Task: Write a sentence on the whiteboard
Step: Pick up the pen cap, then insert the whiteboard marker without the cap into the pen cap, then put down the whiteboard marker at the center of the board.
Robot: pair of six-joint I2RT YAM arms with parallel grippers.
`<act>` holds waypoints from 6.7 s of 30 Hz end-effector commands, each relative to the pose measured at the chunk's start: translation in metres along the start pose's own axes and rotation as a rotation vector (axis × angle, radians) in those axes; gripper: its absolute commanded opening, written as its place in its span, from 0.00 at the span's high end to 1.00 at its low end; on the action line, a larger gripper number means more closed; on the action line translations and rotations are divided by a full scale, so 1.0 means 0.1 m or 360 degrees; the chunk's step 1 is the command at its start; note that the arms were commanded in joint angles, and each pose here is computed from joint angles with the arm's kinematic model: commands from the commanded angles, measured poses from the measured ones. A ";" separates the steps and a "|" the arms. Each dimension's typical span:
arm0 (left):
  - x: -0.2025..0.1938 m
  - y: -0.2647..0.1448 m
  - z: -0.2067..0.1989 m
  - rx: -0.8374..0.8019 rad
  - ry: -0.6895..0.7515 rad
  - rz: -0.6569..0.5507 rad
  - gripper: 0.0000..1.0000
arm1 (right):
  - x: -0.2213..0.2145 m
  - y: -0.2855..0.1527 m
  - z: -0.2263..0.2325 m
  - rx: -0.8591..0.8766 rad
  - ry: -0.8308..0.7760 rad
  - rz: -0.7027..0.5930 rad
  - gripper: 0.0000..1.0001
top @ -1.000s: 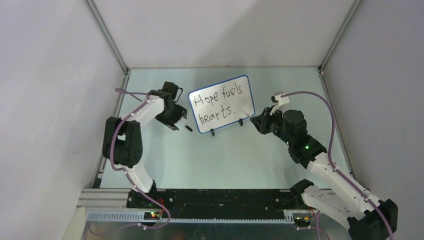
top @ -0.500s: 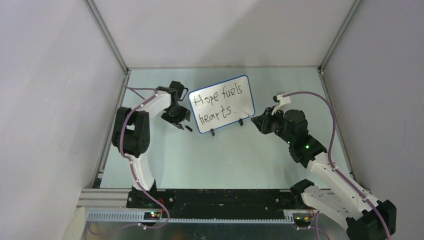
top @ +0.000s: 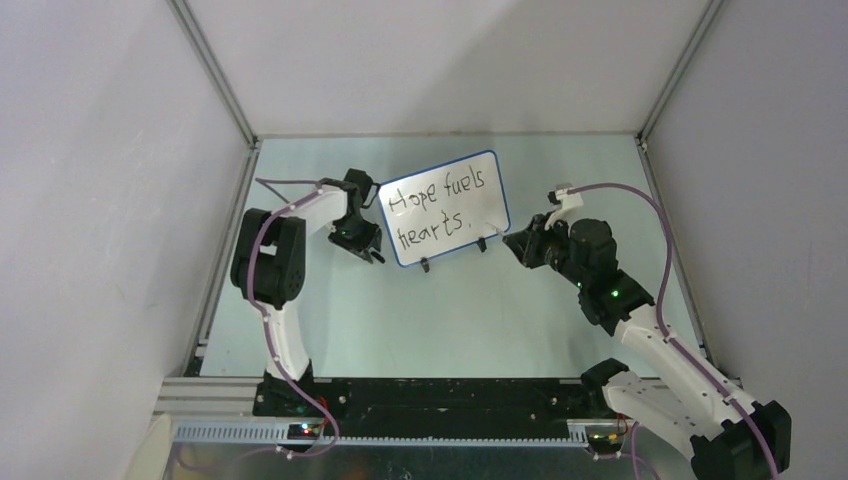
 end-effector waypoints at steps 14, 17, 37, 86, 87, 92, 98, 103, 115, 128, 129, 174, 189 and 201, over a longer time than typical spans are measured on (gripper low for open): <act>-0.10 -0.17 0.43 -0.0013 -0.0104 -0.0118 1.00 | 0.03 0.00 0.04 0.0088 0.0018 -0.0018 1.00; -0.09 -0.41 0.60 -0.0105 -0.0086 -0.0220 1.00 | 0.04 -0.02 0.09 0.0149 0.0011 -0.0011 1.00; -0.51 -1.60 0.62 -0.1370 -0.0260 -0.0066 1.00 | -0.27 0.19 1.34 0.0696 -0.0378 -0.0076 1.00; -0.72 -1.80 0.65 -0.1572 -0.0262 0.0141 1.00 | -0.45 0.52 1.45 0.0559 -0.0510 -0.0024 1.00; -0.72 -1.81 0.65 -0.1574 -0.0262 0.0140 1.00 | -0.44 0.52 1.45 0.0558 -0.0510 -0.0025 1.00; -0.73 -1.79 0.65 -0.1566 -0.0259 0.0141 1.00 | -0.43 0.52 1.46 0.0562 -0.0507 -0.0035 1.00; -0.74 -1.79 0.64 -0.1564 -0.0254 0.0144 1.00 | -0.43 0.53 1.46 0.0565 -0.0505 -0.0034 1.00; -0.76 -1.77 0.63 -0.1570 -0.0256 0.0157 1.00 | -0.42 0.54 1.45 0.0558 -0.0509 -0.0032 1.00; -0.80 -1.80 0.61 -0.1579 -0.0233 0.0160 1.00 | -0.42 0.54 1.45 0.0556 -0.0510 -0.0031 1.00; -1.04 -1.90 0.49 -0.1653 -0.0169 0.0247 1.00 | -0.49 0.62 1.42 0.0522 -0.0526 -0.0007 1.00; -1.06 -1.90 0.47 -0.1652 -0.0165 0.0250 1.00 | -0.51 0.65 1.42 0.0502 -0.0532 -0.0001 1.00; -0.76 -1.89 0.70 -0.1416 0.0423 -0.0305 0.01 | -0.56 0.25 0.44 0.0332 0.0134 0.0656 1.00; -0.26 -1.93 0.99 -0.1319 0.0763 -0.1321 0.01 | -1.15 0.48 -0.32 0.0178 0.0804 0.1016 0.90; -0.22 -1.64 1.10 -0.1347 0.0688 -0.1528 0.01 | -0.92 0.53 -0.53 -0.0038 0.0701 0.0842 0.01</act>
Point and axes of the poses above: each gripper's point midway between its finger pads, its own y axis out along the fingers, its own z axis along the line the jaws close on, x = y × z, the point moved 7 cm from there along -y, back along the fingers, and after that the axes turned 13 degrees about y, right-handed, at the moved point
